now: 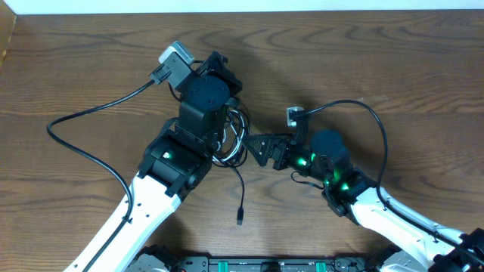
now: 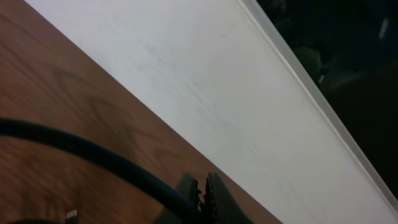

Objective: Untangle cables

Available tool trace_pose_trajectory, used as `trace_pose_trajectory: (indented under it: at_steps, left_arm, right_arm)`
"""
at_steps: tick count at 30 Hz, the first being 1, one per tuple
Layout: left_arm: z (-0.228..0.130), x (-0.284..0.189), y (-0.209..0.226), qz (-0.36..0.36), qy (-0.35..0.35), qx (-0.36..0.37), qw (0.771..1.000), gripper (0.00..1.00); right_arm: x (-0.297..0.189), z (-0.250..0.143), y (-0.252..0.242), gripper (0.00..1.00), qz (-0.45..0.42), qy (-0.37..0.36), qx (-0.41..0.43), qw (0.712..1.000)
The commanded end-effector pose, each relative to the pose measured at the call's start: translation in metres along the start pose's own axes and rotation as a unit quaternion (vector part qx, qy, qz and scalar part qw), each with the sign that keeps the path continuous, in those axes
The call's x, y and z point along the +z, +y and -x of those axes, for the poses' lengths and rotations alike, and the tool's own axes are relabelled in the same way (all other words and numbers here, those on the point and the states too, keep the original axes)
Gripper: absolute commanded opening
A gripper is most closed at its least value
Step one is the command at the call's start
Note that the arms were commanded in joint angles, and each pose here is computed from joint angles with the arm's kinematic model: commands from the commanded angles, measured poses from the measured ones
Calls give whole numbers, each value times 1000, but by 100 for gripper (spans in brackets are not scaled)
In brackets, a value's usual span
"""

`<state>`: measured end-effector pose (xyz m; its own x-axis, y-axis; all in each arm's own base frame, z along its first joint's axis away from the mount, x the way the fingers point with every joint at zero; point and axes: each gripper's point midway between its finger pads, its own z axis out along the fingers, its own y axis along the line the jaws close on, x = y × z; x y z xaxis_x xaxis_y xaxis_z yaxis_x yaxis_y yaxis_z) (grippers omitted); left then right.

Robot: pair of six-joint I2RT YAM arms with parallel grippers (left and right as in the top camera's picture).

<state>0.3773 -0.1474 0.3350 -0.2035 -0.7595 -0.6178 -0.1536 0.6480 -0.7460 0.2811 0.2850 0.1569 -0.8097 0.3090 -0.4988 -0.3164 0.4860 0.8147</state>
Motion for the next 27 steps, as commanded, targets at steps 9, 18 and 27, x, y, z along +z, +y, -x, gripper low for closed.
trace_pose_trajectory:
  at_steps: [9, 18, 27]
  left_arm:
    - [-2, -3, -18, -33, 27, -26, 999, 8]
    - [-16, -10, -31, -55, 46, -24, 997, 8]
    - [-31, -15, -44, -74, 61, -22, 995, 8]
  right_arm:
    - [16, 3, -12, 84, -12, -18, 47, 999]
    - [17, 6, -5, 83, 4, -25, 40, 999]
    - [22, -9, -1, 74, -5, -19, 35, 999]
